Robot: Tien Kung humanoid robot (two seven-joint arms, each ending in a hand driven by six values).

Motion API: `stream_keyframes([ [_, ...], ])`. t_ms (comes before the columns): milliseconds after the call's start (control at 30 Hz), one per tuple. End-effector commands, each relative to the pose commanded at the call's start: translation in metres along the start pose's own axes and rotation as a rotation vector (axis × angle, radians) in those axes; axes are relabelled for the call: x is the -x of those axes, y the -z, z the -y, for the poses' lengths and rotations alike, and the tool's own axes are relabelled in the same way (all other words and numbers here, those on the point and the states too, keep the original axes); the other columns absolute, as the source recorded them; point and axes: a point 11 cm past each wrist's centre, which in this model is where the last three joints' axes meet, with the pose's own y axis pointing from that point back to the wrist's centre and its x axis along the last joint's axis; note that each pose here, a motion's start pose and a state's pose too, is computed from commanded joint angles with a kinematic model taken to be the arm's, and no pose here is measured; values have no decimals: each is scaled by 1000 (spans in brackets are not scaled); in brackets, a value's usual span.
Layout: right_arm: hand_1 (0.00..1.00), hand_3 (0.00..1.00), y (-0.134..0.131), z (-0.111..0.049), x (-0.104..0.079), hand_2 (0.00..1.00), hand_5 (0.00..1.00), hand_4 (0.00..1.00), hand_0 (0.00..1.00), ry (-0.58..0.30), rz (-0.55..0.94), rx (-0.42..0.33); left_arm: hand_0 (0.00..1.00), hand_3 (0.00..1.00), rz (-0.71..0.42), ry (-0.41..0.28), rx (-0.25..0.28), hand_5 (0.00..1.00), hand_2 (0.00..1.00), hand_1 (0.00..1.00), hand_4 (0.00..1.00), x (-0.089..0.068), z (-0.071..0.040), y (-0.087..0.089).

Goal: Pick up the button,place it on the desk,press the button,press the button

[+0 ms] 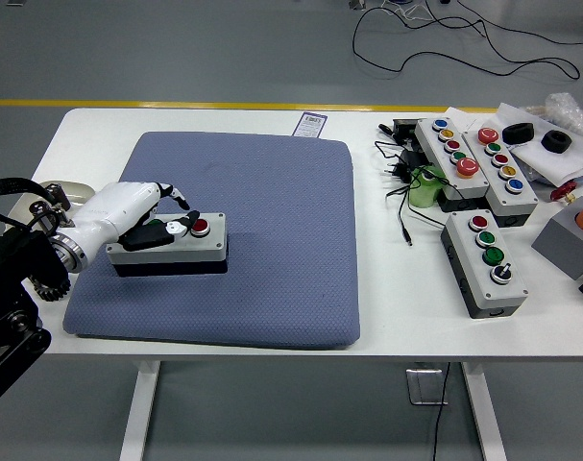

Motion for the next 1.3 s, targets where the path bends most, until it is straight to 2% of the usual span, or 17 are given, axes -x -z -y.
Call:
stream_keyframes([
  [133,671,591,1,0,0,689,269,428,663,0,-3,-2,2,647,-10,19,29,998,2,2,632,6,1,-8],
  [500,671,592,2,0,0,689,268,428,662,-1,-4,-3,2,651,7,115,-30,998,2,2,629,37,7,9],
  [633,671,592,2,0,0,689,266,428,663,-1,-3,-3,2,652,9,129,-50,998,2,2,624,41,7,14],
  [867,671,592,3,0,0,689,266,428,663,-1,-3,-4,2,651,28,205,-57,998,2,2,624,52,4,15],
  [967,671,592,3,0,0,689,266,428,663,0,-3,-4,2,651,16,164,-46,998,2,2,624,46,4,13],
  [1167,671,592,2,0,0,689,266,428,663,0,-2,-2,2,653,-53,10,-11,998,2,2,618,22,1,4],
  [1267,671,592,1,0,0,689,267,427,663,0,-1,-1,2,654,-159,-92,-1,998,2,2,619,11,-2,1],
  [1300,671,592,1,0,-1,689,267,427,663,-1,1,-1,2,654,-278,-192,-4,998,2,2,619,3,-4,3],
])
